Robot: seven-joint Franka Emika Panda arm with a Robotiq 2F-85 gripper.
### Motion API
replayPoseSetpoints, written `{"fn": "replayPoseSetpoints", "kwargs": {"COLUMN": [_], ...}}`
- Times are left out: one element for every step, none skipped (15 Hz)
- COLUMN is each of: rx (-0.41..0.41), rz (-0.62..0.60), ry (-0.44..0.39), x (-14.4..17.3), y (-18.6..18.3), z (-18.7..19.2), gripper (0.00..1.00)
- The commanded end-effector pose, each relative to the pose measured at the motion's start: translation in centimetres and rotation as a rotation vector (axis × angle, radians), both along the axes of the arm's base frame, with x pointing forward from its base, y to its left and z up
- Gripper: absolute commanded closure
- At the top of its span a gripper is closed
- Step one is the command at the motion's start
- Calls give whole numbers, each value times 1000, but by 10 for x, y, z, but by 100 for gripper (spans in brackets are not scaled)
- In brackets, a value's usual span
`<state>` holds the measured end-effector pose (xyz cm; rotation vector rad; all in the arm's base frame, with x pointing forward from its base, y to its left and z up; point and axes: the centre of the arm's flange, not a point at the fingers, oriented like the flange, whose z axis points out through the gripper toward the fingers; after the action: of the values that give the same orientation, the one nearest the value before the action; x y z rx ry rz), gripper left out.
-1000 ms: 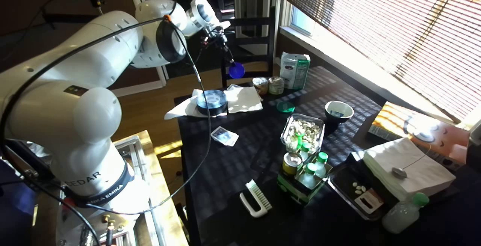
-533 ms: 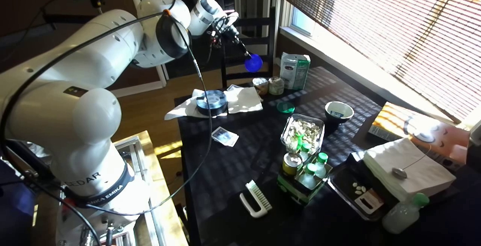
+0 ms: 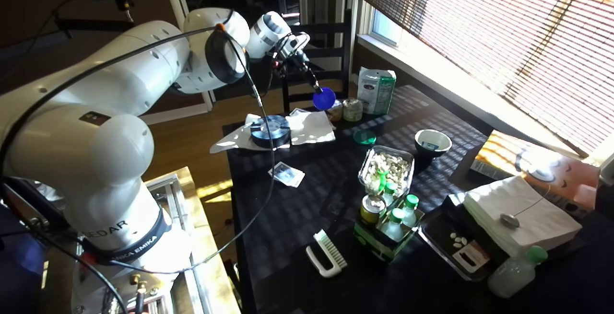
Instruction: Put the blue lid on one container on the left.
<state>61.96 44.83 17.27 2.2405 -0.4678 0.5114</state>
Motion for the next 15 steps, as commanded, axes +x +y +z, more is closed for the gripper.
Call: {"fn": "replayPoseSetpoints", "kwargs": {"rx": [-27,-44,-73,-95,-127,-143,-165,-181,-198,-206,-207,-209,-221,-227,-243], "rz": [18,48,76,107,134,162,195,229,255,271,287,308,332,362,394], "ry": [-8,-1,10,32,46,60,81,105,124,140,163,203,254,297,345], "x": [2,4,6,8,9,9,9,9,9,12,12,13,16,19,24], "y": [10,16,22,29,36,41,48,54,59,64,66,68,69,70,71], "z": [-3,-4,-6,-8,-10,-12,-15,-17,-20,-21,-22,-22,-21,-19,-15], "gripper": [99,99,99,99,99,99,99,99,99,99,99,99,99,99,99]}}
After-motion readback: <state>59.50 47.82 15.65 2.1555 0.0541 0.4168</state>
